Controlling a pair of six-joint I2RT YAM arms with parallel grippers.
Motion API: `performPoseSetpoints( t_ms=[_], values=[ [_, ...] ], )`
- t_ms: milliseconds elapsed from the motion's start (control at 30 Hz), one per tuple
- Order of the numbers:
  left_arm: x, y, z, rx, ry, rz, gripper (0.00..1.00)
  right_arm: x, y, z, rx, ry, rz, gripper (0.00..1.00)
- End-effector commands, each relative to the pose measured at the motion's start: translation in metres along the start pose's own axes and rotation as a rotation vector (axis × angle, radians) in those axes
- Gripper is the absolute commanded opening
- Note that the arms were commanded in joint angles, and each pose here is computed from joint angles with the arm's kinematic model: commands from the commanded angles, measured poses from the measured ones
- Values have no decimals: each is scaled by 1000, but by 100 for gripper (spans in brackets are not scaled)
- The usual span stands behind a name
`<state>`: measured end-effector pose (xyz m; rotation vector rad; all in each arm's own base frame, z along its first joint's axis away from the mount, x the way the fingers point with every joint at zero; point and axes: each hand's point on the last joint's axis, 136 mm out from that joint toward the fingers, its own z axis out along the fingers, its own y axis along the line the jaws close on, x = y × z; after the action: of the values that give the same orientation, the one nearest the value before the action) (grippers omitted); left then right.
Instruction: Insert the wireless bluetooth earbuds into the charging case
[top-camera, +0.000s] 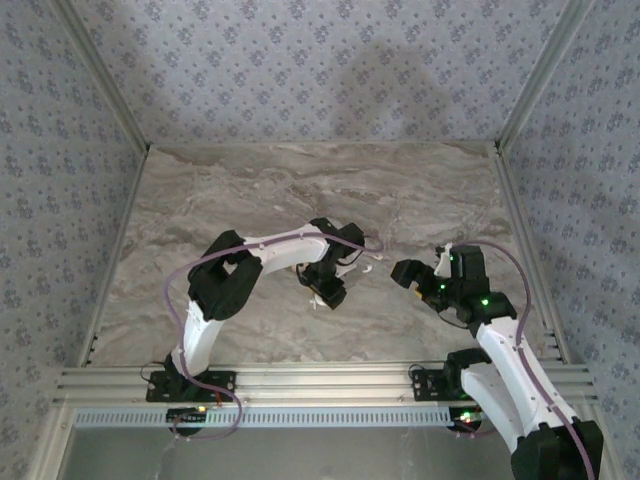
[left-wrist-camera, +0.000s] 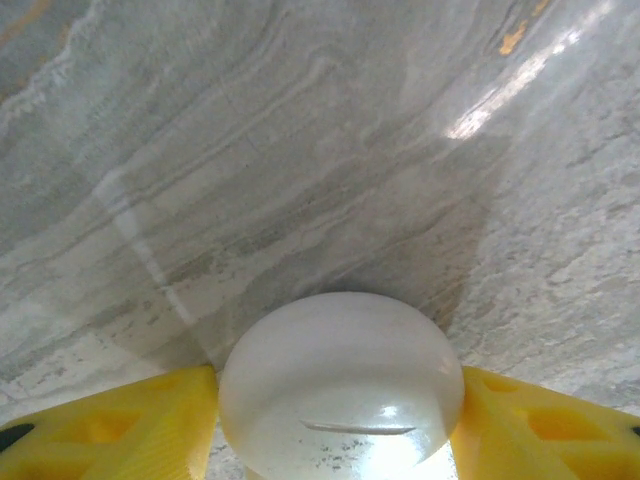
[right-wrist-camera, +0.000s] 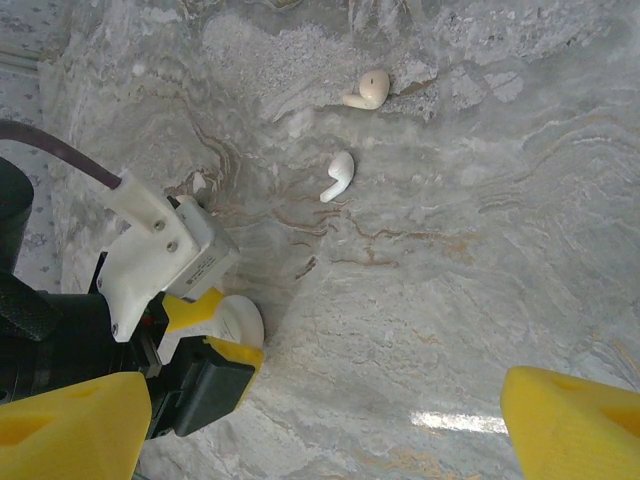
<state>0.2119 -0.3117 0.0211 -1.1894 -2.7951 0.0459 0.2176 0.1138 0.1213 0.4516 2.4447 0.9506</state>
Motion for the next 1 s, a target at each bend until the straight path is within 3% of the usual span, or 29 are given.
performPoseSetpoints(
  t_ms=[0,200,400,567,767,967],
  values=[
    [10,2,13,-10,47,12,58,1,0,0,-9,5,16,92],
    [9,5,6,-10,1,33,49,4,-5,2,1,15,23,92],
    [-2,16,-20,11,-134,64,47,4,-2,3,-9,32,-11,91],
    [-20,17,-59,68,-365,143,47,-10,10,4,-40,21,-111,88],
    [-32,-1,-105,112,-655,333,43,-31,40,6,-133,12,-220,81],
    [-27,-23,-138,188,-870,488,42,-25,72,11,-255,112,-322,61]
  ],
)
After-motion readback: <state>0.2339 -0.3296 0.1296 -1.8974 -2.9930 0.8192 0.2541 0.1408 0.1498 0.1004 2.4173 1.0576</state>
